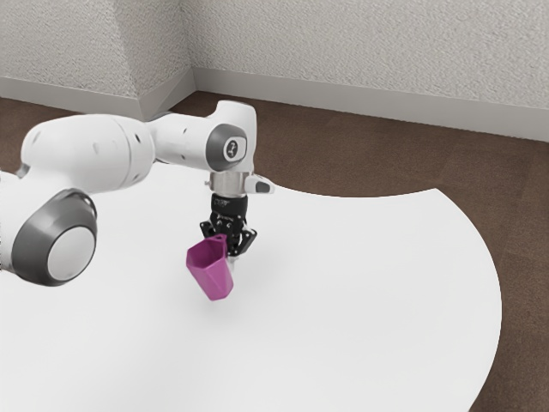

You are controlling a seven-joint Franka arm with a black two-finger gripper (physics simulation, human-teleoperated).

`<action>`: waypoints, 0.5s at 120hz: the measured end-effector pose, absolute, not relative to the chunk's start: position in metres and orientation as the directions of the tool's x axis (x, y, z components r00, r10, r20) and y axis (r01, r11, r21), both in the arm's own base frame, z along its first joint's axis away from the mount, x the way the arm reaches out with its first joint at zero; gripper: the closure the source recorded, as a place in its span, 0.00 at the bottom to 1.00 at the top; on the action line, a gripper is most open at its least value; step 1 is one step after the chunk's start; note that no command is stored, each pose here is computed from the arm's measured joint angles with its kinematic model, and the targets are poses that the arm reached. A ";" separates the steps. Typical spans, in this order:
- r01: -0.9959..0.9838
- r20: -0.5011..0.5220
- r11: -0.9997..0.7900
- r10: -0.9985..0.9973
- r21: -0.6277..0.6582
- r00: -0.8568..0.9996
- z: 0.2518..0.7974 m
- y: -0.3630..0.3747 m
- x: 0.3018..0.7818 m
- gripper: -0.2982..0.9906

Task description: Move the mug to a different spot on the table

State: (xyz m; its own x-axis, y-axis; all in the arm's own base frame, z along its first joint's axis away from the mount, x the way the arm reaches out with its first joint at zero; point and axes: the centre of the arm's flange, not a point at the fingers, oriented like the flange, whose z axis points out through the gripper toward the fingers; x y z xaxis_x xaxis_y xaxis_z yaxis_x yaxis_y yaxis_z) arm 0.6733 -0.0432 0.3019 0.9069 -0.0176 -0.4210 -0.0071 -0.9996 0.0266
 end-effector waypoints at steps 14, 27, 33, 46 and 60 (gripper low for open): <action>-0.005 -0.422 -1.000 -0.013 0.021 0.906 0.296 -0.041 0.678 0.84; -0.006 -0.425 -1.000 -0.015 0.023 0.905 0.291 -0.043 0.680 0.74; -0.004 -0.425 -1.000 -0.016 0.028 0.905 0.290 -0.044 0.680 0.66; -0.008 -0.421 -0.999 -0.024 0.041 0.907 0.292 -0.050 0.680 0.49; -0.016 -0.410 -0.999 -0.036 0.052 0.911 0.299 -0.057 0.680 0.38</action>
